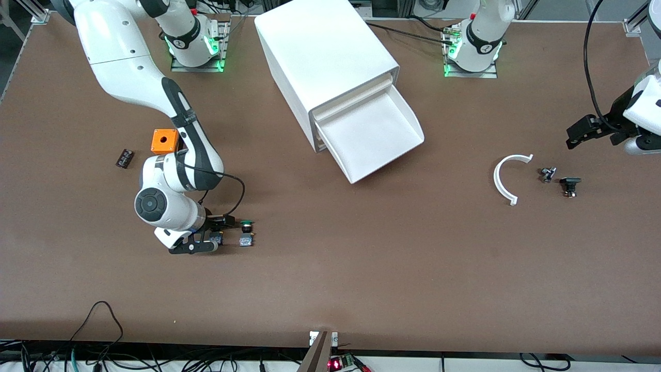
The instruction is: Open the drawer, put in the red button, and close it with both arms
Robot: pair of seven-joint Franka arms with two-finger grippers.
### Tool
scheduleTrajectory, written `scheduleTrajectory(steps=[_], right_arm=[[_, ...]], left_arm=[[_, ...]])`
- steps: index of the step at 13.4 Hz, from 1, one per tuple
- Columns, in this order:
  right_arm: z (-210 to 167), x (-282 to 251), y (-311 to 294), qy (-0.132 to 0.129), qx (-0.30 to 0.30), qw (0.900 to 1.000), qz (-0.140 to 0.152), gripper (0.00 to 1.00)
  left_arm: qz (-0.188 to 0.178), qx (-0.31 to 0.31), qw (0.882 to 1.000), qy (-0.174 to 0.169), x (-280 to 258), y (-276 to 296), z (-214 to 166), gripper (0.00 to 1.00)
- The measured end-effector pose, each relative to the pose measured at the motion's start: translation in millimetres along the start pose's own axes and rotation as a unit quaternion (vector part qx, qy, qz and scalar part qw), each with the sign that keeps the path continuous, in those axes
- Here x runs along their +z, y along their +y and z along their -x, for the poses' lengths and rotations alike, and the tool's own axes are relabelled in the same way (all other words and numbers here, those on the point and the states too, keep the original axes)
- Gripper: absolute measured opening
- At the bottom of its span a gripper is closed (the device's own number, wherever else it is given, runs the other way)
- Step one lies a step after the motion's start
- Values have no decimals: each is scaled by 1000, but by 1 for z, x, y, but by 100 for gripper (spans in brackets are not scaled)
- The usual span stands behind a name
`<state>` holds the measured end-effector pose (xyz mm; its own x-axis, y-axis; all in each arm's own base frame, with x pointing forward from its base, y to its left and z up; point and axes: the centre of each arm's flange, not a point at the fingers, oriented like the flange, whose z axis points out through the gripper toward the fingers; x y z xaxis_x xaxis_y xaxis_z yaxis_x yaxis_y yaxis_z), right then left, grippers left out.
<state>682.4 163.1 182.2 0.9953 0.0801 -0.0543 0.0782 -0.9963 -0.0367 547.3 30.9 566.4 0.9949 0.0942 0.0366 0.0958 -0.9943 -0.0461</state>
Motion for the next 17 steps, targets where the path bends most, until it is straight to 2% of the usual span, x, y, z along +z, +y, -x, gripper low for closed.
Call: scheduleTrajectory(steps=[3, 6, 7, 8, 9, 13, 17], right_arm=[[0, 0, 0, 2, 0, 1000, 0, 96], [-2, -2, -1, 4, 0, 1000, 0, 60], [-2, -3, -3, 6, -2, 1000, 0, 60], [-2, -4, -5, 7, -4, 1000, -1, 55], [-2, -4, -6, 7, -4, 1000, -1, 42], [-3, -4, -6, 7, -4, 1000, 0, 33], [-3, -4, -6, 7, -4, 1000, 0, 33]], left_arm=[[0, 8, 1000, -2, -18, 10, 1, 100], [0, 15, 1000, -1, -41, 20, -1, 100], [0, 12, 1000, -2, -44, 21, -2, 100], [0, 9, 1000, -3, -45, 21, -4, 100], [0, 7, 1000, -5, -44, 21, -5, 100], [0, 1, 1000, -11, -38, 21, -8, 100], [0, 0, 1000, -12, -36, 21, -9, 100]])
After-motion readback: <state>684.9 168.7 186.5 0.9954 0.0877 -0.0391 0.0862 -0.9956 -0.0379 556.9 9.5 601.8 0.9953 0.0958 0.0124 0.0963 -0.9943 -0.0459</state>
